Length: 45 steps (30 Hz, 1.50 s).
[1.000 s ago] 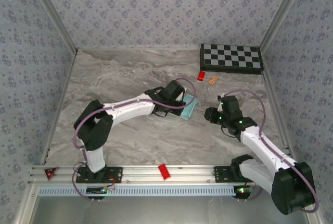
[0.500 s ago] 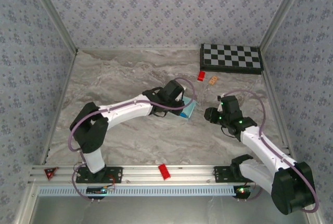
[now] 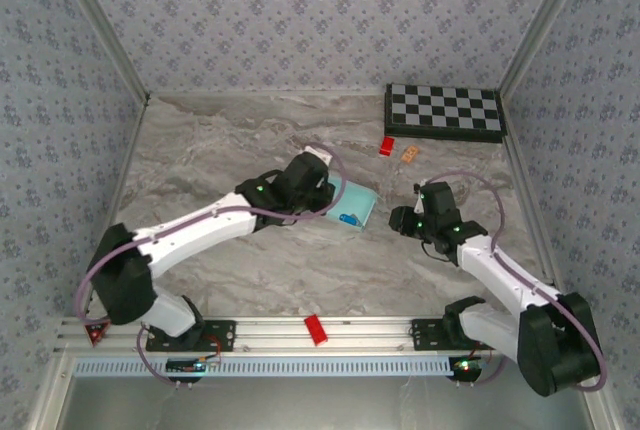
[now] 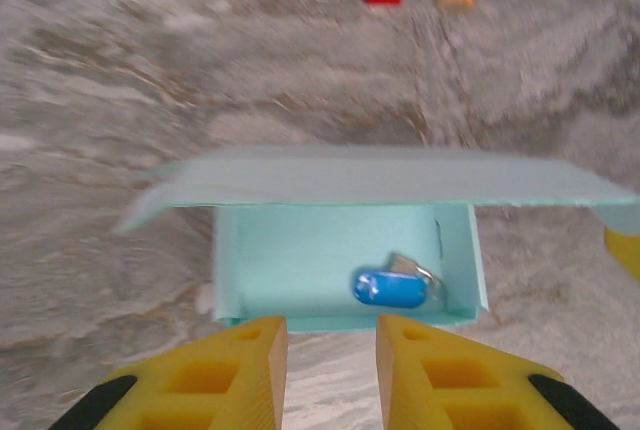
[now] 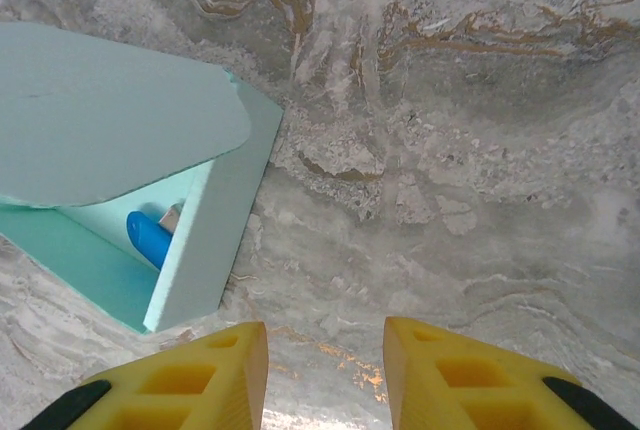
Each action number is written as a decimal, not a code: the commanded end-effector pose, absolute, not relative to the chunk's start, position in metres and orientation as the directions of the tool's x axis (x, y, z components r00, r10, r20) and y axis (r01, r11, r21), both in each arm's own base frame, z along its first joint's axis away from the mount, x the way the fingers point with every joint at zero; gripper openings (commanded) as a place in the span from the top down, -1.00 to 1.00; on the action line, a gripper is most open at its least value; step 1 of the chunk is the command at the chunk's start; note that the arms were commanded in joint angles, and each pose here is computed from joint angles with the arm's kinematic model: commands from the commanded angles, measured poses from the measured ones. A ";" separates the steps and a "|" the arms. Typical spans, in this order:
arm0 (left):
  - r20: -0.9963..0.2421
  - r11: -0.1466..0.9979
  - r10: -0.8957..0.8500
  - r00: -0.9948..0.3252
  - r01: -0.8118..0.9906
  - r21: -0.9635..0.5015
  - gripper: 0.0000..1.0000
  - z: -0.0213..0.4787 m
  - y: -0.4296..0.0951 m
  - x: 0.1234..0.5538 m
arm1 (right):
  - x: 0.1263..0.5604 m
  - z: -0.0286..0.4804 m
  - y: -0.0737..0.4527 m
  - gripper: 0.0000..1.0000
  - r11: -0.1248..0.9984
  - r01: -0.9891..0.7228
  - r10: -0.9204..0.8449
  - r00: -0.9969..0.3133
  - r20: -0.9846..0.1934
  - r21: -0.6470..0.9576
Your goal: Fold the paper box
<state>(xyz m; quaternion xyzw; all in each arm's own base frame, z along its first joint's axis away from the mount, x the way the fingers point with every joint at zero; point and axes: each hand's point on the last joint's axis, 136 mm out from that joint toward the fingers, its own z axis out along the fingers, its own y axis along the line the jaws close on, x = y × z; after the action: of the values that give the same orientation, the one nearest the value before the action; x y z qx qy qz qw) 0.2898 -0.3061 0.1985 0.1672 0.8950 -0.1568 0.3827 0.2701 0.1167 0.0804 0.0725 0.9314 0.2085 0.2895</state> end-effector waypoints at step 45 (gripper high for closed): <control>-0.333 0.865 -0.255 -0.908 -0.060 -0.499 0.68 0.058 -0.221 0.320 | 0.366 0.044 0.180 0.56 0.868 -0.109 0.124 -0.898 -0.422 0.485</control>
<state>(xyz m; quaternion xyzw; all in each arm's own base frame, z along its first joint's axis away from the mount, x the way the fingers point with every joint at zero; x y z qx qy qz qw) 0.3191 -0.2310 0.0405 -0.0740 0.9479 -0.2614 0.1664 0.3661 0.1734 0.0410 0.0302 0.9362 0.2616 0.2328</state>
